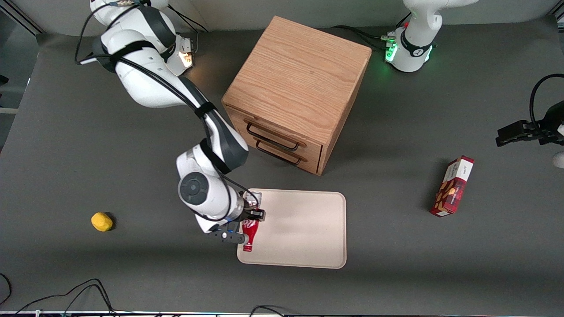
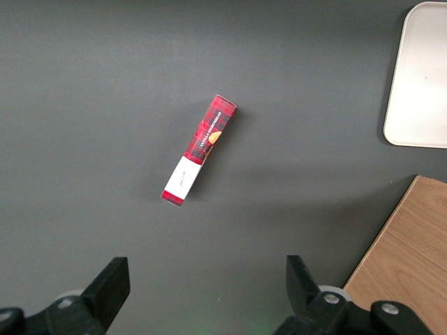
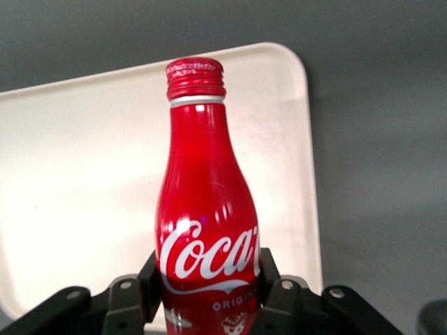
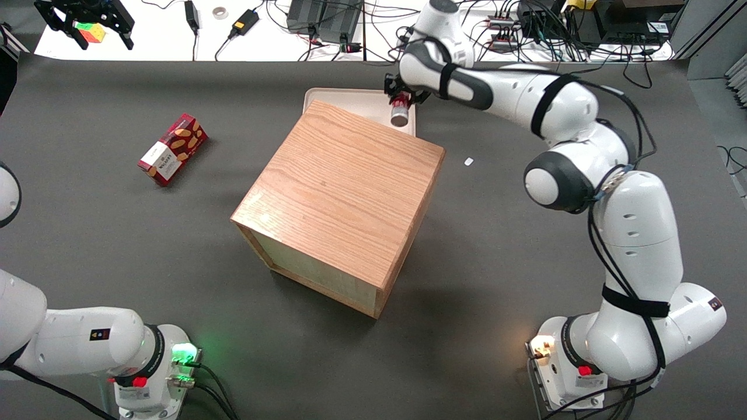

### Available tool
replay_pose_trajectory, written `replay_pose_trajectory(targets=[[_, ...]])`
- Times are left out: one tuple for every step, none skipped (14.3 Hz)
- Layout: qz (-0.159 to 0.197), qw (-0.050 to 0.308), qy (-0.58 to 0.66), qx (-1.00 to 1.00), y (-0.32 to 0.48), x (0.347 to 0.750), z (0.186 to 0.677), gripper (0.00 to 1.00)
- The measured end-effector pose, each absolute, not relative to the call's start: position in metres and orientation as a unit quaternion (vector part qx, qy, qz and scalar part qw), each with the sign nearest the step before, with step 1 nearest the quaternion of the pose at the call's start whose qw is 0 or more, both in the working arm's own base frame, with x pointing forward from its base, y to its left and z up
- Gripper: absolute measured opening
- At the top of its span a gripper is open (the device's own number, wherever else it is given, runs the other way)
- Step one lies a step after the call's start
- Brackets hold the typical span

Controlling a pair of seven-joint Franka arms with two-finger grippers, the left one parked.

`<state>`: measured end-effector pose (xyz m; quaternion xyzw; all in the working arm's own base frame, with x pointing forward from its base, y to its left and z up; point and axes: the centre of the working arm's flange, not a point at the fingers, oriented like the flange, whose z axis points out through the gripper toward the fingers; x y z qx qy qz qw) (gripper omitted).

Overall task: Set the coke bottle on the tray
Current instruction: 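Carry the bottle over the cream tray with the right gripper, then lower the bottle onto the tray and open the right gripper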

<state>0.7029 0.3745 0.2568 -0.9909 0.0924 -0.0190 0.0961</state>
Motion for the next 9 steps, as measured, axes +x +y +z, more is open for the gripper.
replay_pose_trajectory(targets=[[-0.023,0.095,0.091,-0.991,0.379,0.702,0.243,0.56],[-0.025,0.095,0.090,-0.991,0.381,0.701,0.231,0.56],[-0.029,0.094,0.087,-0.991,0.380,0.702,0.222,0.56],[-0.031,0.090,0.080,-0.992,0.375,0.705,0.214,0.56],[-0.033,0.084,0.076,-0.993,0.369,0.707,0.207,0.56],[-0.038,0.080,0.073,-0.993,0.364,0.710,0.201,0.56],[-0.042,0.075,0.071,-0.994,0.360,0.712,0.196,0.56],[-0.045,0.073,0.070,-0.994,0.358,0.713,0.191,0.56],[-0.047,0.072,0.069,-0.994,0.357,0.713,0.187,0.56]])
